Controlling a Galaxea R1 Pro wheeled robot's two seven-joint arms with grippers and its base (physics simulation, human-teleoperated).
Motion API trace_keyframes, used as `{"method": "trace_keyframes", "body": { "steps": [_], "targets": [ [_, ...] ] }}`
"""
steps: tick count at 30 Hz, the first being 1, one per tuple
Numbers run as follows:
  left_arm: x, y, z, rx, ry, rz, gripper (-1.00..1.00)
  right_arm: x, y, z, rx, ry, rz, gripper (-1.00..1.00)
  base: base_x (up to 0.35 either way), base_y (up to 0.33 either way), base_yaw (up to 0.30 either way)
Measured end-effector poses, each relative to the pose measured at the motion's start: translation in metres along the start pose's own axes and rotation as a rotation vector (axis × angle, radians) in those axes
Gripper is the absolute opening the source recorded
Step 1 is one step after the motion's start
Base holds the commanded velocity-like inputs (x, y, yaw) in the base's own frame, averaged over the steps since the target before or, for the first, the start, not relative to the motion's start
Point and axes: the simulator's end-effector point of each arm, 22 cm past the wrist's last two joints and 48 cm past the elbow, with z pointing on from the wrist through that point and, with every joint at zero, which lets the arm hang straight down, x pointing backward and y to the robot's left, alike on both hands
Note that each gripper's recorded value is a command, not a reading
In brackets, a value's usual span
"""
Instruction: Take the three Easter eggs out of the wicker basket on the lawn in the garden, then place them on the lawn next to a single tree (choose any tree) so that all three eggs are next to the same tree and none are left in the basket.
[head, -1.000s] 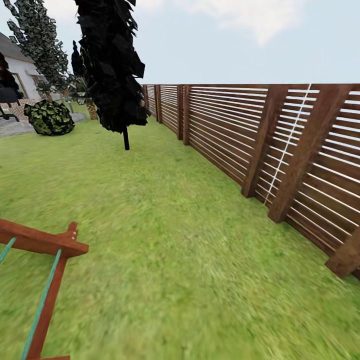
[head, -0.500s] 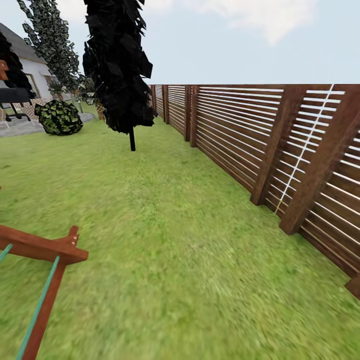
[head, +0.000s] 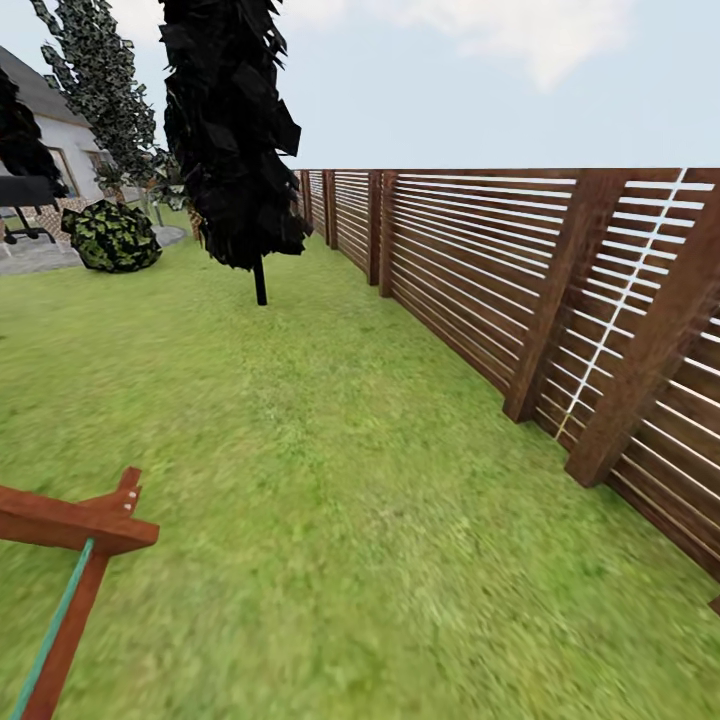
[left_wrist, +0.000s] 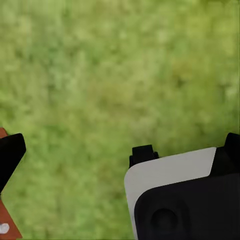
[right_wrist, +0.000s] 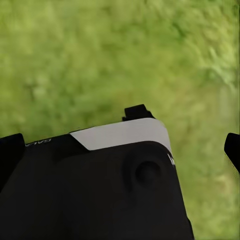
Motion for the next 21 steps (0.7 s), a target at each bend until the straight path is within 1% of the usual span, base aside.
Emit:
{"method": "trace_keyframes", "body": {
  "steps": [6,8,18,21],
  "targets": [
    [-0.0003,-0.0001,0.0,0.0,-0.001,0.0,1.0,0.0011,0.0049,-0.0005,-0.006,0.002,0.006,1.0,0.32,-0.011,0.001],
    [-0.0003,0.0,0.0,0.0,-0.001,0.0,1.0,0.0014,0.006,-0.0006,-0.007,0.002,0.007,1.0,0.324,-0.001,0.107],
    [-0.0002,0.0,0.0,0.0,-0.001,0.0,1.0,0.0022,0.0087,-0.0009,-0.011,0.004,0.003,1.0,0.326,0.0,0.255],
    [-0.0003,0.0,0.0,0.0,-0.001,0.0,1.0,0.0021,0.0081,-0.0009,-0.01,0.004,0.005,1.0,0.328,0.0,0.11]
  ]
}}
